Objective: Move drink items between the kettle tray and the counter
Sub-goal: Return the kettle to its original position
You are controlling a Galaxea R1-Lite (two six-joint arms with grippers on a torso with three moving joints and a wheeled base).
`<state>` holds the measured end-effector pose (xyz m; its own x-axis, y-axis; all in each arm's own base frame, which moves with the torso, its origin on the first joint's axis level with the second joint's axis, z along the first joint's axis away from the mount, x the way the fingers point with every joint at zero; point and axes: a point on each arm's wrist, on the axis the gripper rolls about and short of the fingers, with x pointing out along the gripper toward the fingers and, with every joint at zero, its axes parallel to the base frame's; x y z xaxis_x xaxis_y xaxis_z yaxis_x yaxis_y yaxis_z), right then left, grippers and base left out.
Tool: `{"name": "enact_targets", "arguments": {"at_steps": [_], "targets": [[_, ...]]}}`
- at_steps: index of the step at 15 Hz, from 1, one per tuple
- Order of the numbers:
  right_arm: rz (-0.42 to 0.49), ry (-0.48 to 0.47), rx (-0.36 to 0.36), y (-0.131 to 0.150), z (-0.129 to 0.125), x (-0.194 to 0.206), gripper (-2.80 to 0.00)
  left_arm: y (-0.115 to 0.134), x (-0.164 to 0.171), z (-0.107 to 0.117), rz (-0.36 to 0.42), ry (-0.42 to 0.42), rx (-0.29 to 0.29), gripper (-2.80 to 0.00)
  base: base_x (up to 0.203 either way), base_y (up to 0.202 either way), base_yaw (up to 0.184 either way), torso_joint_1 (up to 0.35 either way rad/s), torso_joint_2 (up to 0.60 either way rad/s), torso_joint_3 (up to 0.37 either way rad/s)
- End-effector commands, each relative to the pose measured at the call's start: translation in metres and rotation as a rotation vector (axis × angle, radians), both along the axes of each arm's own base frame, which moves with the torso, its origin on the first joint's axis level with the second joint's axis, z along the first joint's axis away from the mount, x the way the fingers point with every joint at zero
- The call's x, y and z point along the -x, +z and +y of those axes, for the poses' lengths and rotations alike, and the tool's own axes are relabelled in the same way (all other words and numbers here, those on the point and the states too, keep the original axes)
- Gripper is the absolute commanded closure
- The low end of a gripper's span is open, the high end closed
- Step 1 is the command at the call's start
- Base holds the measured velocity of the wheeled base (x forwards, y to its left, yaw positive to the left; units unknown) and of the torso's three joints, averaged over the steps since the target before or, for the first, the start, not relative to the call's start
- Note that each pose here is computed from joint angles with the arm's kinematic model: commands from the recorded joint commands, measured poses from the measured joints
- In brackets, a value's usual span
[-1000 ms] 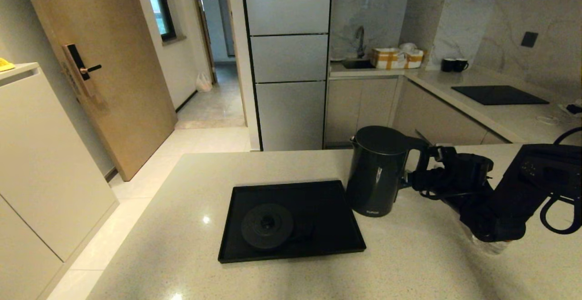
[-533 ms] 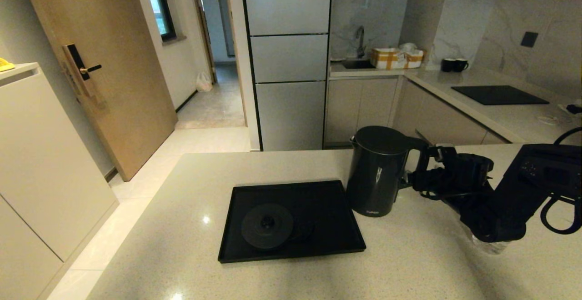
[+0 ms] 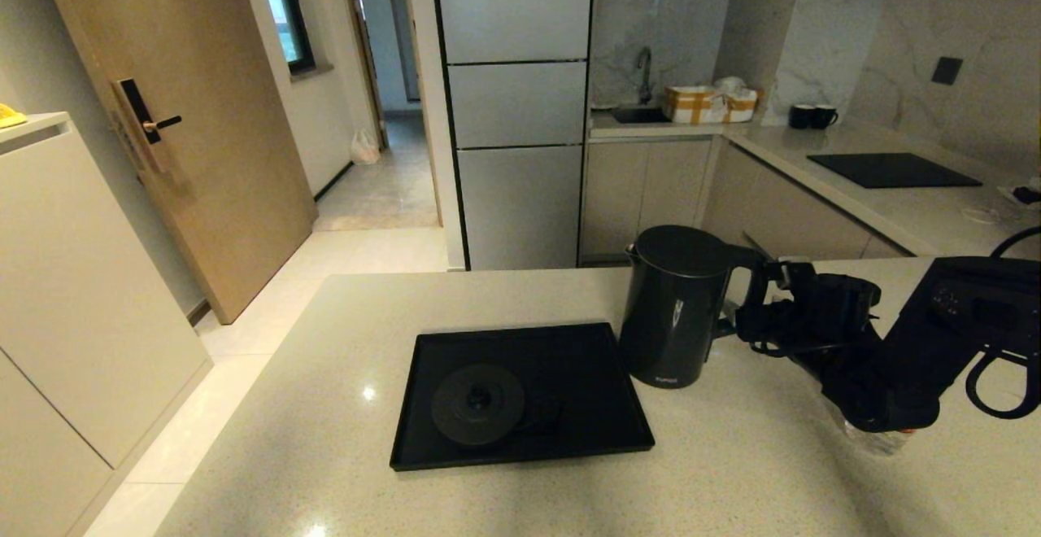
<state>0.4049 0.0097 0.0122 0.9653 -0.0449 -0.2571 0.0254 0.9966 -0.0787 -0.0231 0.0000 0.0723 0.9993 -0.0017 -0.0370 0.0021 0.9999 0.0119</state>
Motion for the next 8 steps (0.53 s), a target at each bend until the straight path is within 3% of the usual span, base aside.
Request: {"name": "enact_targets", "arguments": {"at_steps": [1,8], "targets": [[-0.012,-0.009,0.003,0.0010,0.0003,-0.0010,0.00,-0.0001,0.0000,0.0000,0.000,0.000,0.000,0.00,0.000,0.000,0.000,0.000,0.00,0.000],[-0.008,-0.006,0.003,0.0004,0.0015,-0.0006,0.00,-0.0001,0.0000,0.0000,0.000,0.000,0.000,0.00,0.000,0.000,0.000,0.000,0.00,0.000]]}}
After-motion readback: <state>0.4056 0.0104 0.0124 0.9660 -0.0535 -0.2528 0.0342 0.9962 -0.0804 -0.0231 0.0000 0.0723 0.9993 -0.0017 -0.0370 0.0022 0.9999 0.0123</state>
